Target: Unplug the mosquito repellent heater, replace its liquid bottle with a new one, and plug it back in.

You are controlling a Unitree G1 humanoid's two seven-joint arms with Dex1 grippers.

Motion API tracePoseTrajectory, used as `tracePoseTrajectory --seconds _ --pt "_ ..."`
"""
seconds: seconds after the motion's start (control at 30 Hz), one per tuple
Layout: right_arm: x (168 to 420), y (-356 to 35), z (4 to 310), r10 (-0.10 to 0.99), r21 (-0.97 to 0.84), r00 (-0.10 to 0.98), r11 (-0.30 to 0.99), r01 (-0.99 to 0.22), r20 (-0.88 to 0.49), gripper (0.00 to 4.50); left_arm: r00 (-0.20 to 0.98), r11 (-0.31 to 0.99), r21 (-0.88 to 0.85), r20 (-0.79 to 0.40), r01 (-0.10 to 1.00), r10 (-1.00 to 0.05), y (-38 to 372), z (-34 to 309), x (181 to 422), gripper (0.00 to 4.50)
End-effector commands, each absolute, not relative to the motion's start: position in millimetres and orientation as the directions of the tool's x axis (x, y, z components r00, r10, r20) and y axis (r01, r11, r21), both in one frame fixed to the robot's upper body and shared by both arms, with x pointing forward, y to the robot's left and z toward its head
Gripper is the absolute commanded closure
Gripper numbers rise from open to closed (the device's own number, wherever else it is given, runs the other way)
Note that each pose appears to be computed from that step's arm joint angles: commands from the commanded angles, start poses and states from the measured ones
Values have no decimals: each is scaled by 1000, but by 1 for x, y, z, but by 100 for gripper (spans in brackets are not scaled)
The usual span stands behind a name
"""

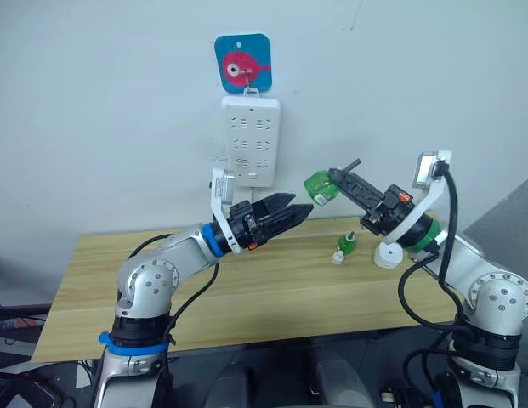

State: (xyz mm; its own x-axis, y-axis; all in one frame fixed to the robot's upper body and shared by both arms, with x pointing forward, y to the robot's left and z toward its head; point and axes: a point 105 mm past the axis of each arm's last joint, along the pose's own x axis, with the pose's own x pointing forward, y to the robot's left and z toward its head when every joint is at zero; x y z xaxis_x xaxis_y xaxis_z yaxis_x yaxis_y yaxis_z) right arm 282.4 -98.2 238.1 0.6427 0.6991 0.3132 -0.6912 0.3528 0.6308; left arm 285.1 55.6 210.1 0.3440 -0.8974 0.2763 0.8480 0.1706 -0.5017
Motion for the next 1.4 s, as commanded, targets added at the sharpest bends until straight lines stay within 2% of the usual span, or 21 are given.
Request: tracePoseTrajectory --seconds 0.03,0.27,0.47,0.83,0.93,1.1,1.13,1.4 --pt "275 -100 258 671 667 628 261 -698 394 368 325 110 -524 338 845 -883 55 229 282 0" --pt "269 -98 268 670 710 616 185 -679 415 368 328 73 -552 379 831 -865 47 239 284 0" --pt "266 -91 264 694 715 601 177 -676 396 368 334 49 -560 420 827 -844 40 247 284 0" --pt "265 -90 259 707 708 593 185 -681 386 368 331 36 -580 411 814 -849 35 244 286 0" --pt "265 -90 259 711 705 589 187 -684 384 368 333 34 -587 410 809 -849 33 242 287 56" --pt "264 -87 259 721 698 582 193 -690 376 368 317 16 -587 414 810 -853 31 242 284 206" --pt "264 -86 260 720 698 583 194 -689 376 368 317 15 -587 415 810 -853 31 243 285 217" --pt "262 -80 262 724 693 578 194 -694 376 368 307 0 -591 419 807 -854 30 242 282 217"
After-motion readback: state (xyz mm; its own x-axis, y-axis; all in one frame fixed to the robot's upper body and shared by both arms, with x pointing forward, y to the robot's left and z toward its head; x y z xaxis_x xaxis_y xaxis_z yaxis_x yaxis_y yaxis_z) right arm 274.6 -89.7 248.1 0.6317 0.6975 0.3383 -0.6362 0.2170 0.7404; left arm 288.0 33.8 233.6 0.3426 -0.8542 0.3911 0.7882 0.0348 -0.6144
